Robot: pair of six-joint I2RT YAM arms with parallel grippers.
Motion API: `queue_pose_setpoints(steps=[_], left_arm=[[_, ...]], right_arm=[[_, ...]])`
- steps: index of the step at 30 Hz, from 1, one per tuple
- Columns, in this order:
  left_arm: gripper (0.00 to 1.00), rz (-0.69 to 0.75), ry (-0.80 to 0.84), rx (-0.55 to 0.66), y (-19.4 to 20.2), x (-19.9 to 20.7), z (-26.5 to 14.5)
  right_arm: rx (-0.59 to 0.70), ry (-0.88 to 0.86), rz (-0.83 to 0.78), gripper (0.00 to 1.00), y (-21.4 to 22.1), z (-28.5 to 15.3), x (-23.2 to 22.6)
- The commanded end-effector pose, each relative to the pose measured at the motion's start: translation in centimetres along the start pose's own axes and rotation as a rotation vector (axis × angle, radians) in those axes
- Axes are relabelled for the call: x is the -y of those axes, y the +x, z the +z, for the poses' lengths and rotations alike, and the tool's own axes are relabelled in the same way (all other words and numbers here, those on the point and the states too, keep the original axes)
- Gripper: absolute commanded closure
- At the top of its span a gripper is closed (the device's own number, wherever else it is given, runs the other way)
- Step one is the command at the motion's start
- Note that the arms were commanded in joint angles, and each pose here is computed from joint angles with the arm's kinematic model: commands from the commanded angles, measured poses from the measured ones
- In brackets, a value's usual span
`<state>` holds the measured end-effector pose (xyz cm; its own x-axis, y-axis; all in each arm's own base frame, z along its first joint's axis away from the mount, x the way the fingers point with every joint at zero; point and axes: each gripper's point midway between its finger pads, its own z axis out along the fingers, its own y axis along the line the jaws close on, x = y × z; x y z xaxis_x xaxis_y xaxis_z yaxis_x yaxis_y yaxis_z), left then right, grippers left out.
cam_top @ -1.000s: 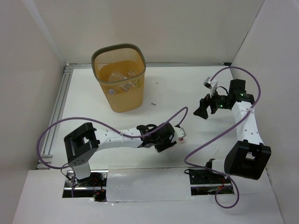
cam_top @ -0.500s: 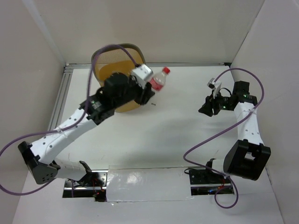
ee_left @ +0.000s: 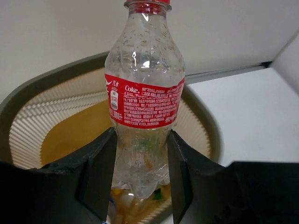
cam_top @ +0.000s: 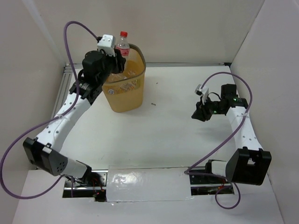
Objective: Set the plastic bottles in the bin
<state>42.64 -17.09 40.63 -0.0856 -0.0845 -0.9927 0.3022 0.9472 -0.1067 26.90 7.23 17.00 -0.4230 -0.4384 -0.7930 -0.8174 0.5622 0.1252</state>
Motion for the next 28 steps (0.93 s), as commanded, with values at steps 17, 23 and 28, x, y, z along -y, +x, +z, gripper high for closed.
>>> queue_pose_setpoints(steps=[17, 23, 28], left_arm=[[0.0, 0.116, 0.276, 0.204, -9.2, 11.2, -7.6], [0.0, 0.039, 0.665, -0.02, 1.4, 17.6, -14.4], [0.0, -0.038, 0.66, -0.217, 12.5, 17.0, -17.4]], right_arm=[[0.01, 0.28, 0.184, 0.0, -0.9, -2.0, 3.5], [0.082, 0.48, 0.271, 0.0, -2.4, -5.3, 5.8], [0.136, 0.606, 0.271, 0.0, -2.9, -7.1, 6.9]])
